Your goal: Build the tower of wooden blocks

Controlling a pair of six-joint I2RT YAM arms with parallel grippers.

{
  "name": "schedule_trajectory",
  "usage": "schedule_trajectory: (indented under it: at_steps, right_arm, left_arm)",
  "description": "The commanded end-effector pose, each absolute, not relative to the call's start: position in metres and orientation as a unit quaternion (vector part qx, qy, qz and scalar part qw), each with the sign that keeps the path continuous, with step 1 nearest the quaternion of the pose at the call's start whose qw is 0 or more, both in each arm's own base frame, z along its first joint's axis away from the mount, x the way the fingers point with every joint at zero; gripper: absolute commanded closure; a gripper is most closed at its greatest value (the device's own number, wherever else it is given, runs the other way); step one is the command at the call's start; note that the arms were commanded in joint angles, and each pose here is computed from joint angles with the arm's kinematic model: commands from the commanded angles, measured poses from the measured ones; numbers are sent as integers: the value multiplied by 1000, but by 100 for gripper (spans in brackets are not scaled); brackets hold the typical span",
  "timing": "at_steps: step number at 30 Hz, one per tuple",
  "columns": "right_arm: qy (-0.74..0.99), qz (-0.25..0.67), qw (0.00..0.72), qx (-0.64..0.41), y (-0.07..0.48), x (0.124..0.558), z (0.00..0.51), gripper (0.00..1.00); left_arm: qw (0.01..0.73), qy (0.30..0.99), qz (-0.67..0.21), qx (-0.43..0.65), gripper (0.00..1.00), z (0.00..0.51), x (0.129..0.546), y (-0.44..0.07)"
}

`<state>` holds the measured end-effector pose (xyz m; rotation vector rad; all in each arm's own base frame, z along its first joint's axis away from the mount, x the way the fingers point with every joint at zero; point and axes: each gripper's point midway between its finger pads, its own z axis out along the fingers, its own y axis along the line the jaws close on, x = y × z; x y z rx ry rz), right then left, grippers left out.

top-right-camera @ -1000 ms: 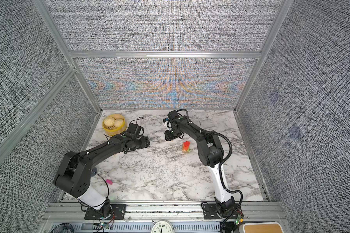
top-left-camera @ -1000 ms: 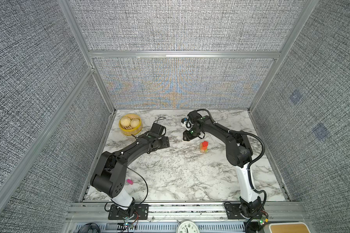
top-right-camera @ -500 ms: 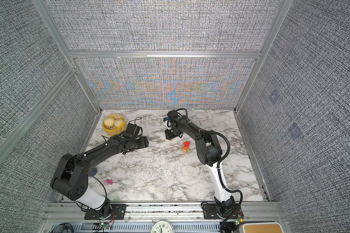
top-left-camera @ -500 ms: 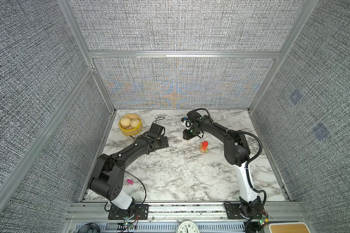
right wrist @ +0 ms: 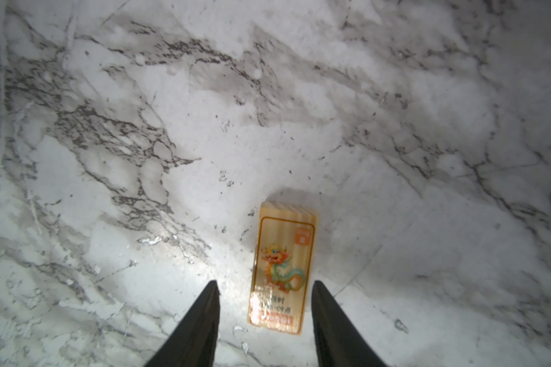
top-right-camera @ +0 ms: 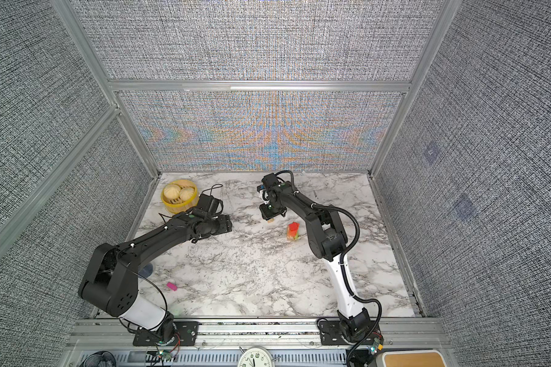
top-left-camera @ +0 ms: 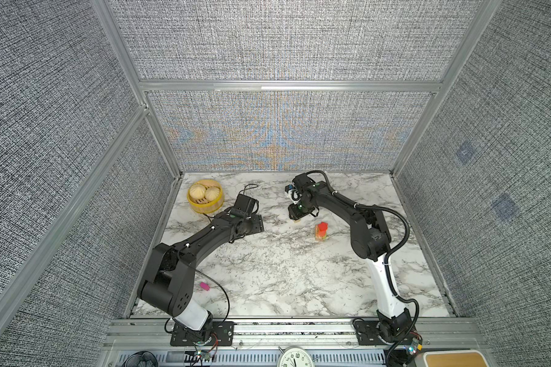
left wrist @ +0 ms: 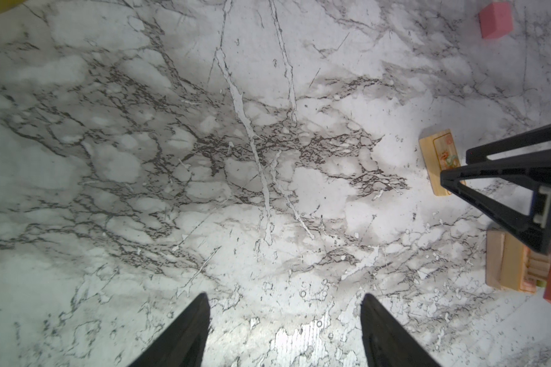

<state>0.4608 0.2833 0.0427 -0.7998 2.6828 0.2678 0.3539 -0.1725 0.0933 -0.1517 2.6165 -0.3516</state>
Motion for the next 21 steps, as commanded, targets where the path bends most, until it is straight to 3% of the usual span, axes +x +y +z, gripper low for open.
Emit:
schedule_trajectory:
  at_steps: [1, 9, 21]
  right_arm:
    - [947, 90, 165, -262, 284, 463, 39, 51]
    - [953, 63, 167, -244, 283, 467, 30, 54]
    - [951, 45, 190, -239, 284, 467, 51, 79]
  left_arm:
    - [250, 958, -126, -57, 24, 95, 354, -170]
    - [248, 959, -124, -59, 24, 91, 351, -167]
    - [256, 956, -125, -61, 24, 96, 351, -162]
